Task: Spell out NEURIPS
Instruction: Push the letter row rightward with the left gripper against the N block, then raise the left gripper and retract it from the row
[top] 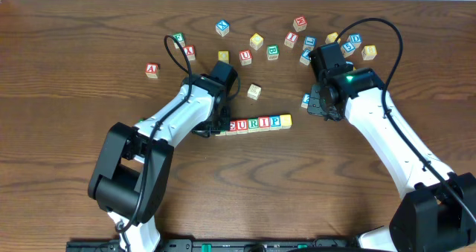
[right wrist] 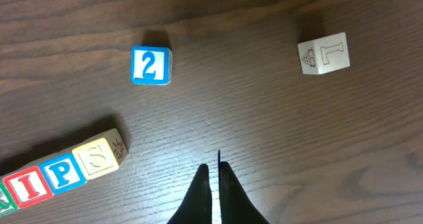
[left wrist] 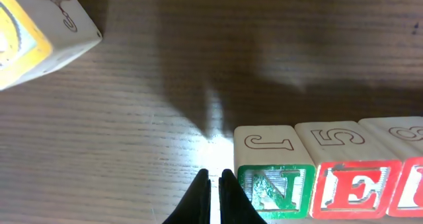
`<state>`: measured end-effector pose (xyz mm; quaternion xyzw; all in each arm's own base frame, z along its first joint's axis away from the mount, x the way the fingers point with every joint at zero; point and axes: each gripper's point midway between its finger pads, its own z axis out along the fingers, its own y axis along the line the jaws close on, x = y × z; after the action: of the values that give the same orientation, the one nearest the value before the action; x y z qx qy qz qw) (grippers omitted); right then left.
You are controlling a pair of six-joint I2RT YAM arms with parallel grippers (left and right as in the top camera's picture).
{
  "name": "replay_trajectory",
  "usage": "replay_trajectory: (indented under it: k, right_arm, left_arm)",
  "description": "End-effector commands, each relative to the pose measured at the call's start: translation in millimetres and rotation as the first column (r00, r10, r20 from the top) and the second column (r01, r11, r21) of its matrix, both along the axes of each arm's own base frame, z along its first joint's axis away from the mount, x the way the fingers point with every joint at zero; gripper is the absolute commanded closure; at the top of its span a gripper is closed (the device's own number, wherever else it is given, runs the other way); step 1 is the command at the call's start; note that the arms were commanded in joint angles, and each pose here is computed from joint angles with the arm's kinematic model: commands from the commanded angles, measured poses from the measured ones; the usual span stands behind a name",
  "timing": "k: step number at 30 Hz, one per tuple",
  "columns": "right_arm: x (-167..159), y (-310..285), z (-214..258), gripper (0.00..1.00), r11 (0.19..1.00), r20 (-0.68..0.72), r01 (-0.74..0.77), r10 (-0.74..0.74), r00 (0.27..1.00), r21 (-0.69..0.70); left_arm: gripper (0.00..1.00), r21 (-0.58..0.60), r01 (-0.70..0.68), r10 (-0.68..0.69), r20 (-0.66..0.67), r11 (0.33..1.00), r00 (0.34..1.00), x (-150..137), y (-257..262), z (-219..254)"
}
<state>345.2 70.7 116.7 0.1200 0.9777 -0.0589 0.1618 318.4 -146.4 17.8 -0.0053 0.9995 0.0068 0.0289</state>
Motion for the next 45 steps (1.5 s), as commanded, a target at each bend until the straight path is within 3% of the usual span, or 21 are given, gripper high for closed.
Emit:
replay_trajectory:
  k: [1,14,19,23,29,35,39,41,45]
  right_arm:
    - [0.3,-5.5,5.0,0.99,1.000,0.014,0.011,-0.011,1.000,-0.015]
    - [0.5,-5.6,5.1,0.99,1.000,0.015,0.011,-0.011,1.000,-0.016]
    - [1.1,-7.0,5.5,0.99,1.000,0.019,0.014,-0.014,1.000,-0.024]
    - [2.3,-10.9,6.8,0.99,0.999,0.028,0.020,-0.019,0.999,-0.046]
    - [10.3,-10.8,9.7,0.97,0.998,0.059,0.001,0.002,0.998,-0.058]
    - [21.8,-7.2,15.0,0.86,0.999,0.108,-0.010,0.015,0.994,-0.047]
    - [31.8,-4.0,27.6,0.67,0.999,0.158,-0.016,0.022,0.987,-0.036]
    - [37.3,-2.7,39.7,0.44,0.998,0.186,-0.047,0.054,0.981,-0.045]
    - [45.8,-0.1,71.3,0.09,0.991,0.251,-0.116,0.130,0.959,-0.070]
  left_arm:
    - [0.92,0.008,-0.012,0.012,0.007,1.000,1.000,1.5,7.9,1.7]
    - [0.93,0.000,-0.103,0.103,0.023,0.995,0.994,16.8,36.2,2.6]
    - [0.92,-0.005,-0.081,0.081,0.040,0.997,0.996,22.7,38.2,9.1]
    - [0.93,-0.017,-0.073,0.074,0.095,0.997,0.993,30.9,37.0,27.2]
    - [0.92,0.016,-0.097,0.089,0.279,0.995,0.956,46.4,51.7,84.1]
    - [0.66,-0.040,-0.093,0.101,0.462,0.995,0.881,48.0,59.0,153.9]
    - [0.37,-0.076,-0.104,0.129,0.533,0.992,0.836,43.9,66.9,185.1]
    - [0.26,-0.087,-0.110,0.140,0.553,0.990,0.821,42.0,70.5,194.4]
    - [0.16,-0.095,-0.111,0.146,0.568,0.989,0.810,40.3,72.1,201.2]
